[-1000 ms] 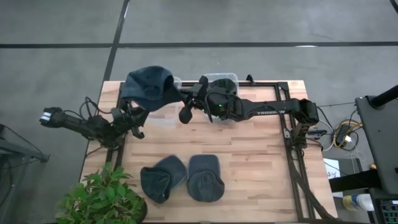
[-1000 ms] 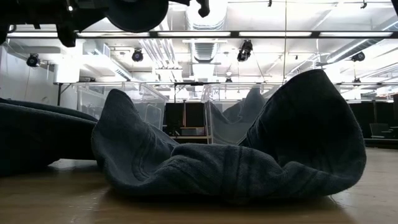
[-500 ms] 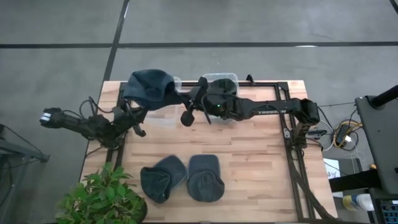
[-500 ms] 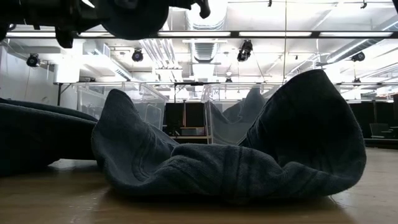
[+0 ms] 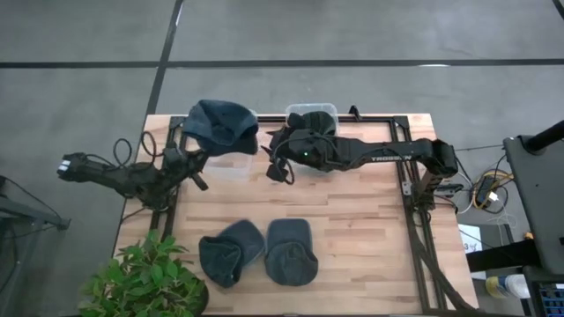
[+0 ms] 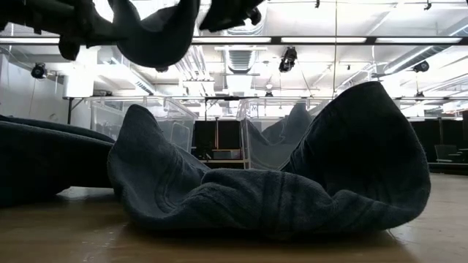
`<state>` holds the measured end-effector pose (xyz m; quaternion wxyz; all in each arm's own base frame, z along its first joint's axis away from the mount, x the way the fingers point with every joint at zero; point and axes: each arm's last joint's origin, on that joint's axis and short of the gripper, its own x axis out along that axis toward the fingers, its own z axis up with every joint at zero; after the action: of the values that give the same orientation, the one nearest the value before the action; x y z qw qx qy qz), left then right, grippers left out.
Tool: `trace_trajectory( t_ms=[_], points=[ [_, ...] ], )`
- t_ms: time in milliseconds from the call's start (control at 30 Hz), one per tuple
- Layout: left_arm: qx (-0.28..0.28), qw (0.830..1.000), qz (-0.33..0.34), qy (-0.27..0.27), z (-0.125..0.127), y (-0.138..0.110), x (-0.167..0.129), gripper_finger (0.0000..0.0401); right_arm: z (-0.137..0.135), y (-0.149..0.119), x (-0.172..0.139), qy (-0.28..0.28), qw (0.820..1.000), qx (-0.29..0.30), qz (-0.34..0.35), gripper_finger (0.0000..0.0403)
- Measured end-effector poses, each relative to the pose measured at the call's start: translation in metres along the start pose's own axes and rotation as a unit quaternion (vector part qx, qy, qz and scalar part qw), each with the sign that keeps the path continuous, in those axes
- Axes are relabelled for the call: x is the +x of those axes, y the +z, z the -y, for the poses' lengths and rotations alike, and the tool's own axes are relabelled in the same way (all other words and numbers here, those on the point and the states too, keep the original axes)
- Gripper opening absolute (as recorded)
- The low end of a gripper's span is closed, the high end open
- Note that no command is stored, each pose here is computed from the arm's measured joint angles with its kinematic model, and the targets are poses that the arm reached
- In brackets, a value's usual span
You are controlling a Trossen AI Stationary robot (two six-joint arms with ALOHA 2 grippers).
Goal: Pick & Place hat
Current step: Put the right blue cap into the left transparent bin
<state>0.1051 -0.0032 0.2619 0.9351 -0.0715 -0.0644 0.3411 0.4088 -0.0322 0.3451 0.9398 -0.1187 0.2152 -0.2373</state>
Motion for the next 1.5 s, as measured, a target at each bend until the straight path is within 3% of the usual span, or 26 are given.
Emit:
trace_trajectory(
  t_ms=[267,533,833,1200,1333,1500],
  points=[
    [-0.023,0.998,-0.034,0.042,-0.009,0.027,-0.007,0.0006,0.004,-0.005,-0.019,0.016,0.998,-0.029,-0.053,0.0243],
    [-0.097,0.988,-0.097,0.076,-0.023,0.035,-0.016,0.0006,-0.001,-0.007,-0.036,0.033,0.995,-0.044,-0.085,0.0251],
    [-0.177,0.978,-0.107,0.013,-0.015,0.041,-0.012,0.0006,-0.011,-0.013,-0.053,0.054,0.990,-0.048,-0.124,0.0247],
    [-0.223,0.952,-0.204,-0.043,0.010,0.021,0.005,0.0006,-0.025,-0.015,-0.063,0.075,0.986,-0.062,-0.136,0.0235],
    [-0.219,0.953,-0.208,-0.033,0.013,0.031,0.013,0.0006,-0.026,-0.015,-0.063,0.075,0.986,-0.062,-0.136,0.0239],
    [-0.214,0.952,-0.215,0.033,0.002,0.047,0.024,0.0006,-0.027,-0.015,-0.064,0.077,0.986,-0.063,-0.135,0.0238]
  ],
)
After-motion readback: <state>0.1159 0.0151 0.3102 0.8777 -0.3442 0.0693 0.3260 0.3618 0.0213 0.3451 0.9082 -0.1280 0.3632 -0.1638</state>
